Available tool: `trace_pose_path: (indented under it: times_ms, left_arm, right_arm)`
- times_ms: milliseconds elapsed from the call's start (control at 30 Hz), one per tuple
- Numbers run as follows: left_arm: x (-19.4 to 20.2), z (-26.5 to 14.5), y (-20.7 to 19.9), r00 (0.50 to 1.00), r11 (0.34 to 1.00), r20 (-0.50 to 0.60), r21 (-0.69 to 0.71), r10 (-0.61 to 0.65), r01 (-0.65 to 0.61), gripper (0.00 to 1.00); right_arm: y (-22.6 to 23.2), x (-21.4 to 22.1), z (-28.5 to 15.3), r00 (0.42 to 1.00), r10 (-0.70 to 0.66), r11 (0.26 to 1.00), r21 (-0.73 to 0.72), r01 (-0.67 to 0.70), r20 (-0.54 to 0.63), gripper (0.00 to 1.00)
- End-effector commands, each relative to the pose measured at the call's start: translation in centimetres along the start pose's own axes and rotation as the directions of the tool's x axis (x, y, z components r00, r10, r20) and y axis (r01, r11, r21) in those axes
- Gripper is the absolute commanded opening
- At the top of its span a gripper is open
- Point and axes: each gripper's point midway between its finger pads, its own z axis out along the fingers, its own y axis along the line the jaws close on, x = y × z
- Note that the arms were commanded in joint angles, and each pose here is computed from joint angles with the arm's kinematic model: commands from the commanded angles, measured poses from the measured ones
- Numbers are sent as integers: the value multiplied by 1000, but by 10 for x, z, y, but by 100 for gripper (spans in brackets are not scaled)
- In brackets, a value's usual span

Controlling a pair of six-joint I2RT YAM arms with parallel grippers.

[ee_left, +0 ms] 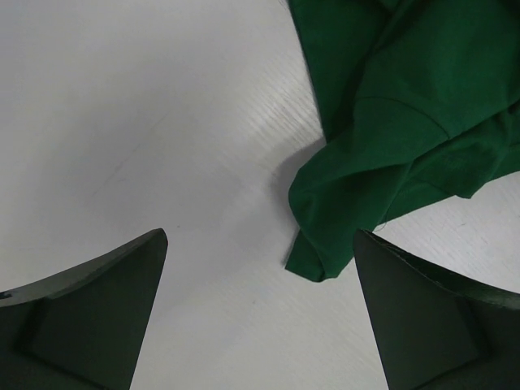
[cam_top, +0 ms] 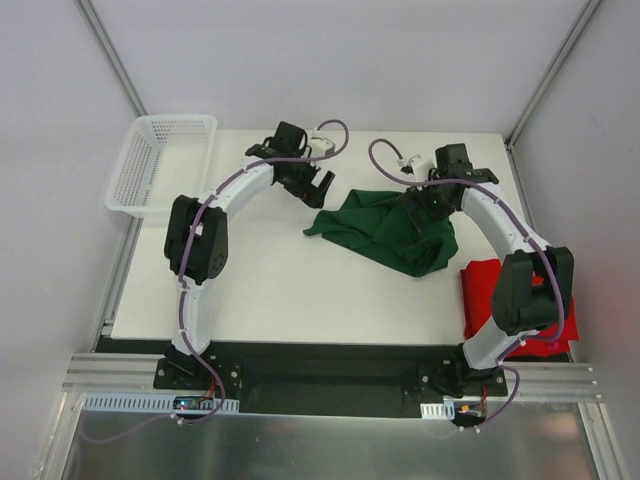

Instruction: Fold and stack the t-shirts

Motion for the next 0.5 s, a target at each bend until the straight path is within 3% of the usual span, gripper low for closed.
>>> trace_pose_path:
  times_ms: [0,167,333,367,433,467]
  left_arm:
    - [18,31,-26,996,997,-78,72,35,-29,99]
    - [38,58,-43,989,993,-138,112,58,-42,99]
    - [38,65,-46,989,992,-143,124,49,-32,99]
    - [37,64,-48,989,991,-137,131,56,-38,95]
    - [32,59,-48,990,990,-123,129,71,-55,71]
    - [29,57,-45,990,992,-118,113,76,-62,31]
  right_arm:
    - [-9,-16,-25,991,1,998,66,-10,132,94]
    - [-7,-10,-31,989,-11,997,75,0,149,86]
    - [-2,-2,-31,989,-13,998,65,4,146,56]
    - [-2,-2,-32,989,-13,998,63,3,150,54]
    - [0,1,-30,990,-12,998,58,4,143,48]
    - [1,3,-29,990,-10,999,54,3,140,47]
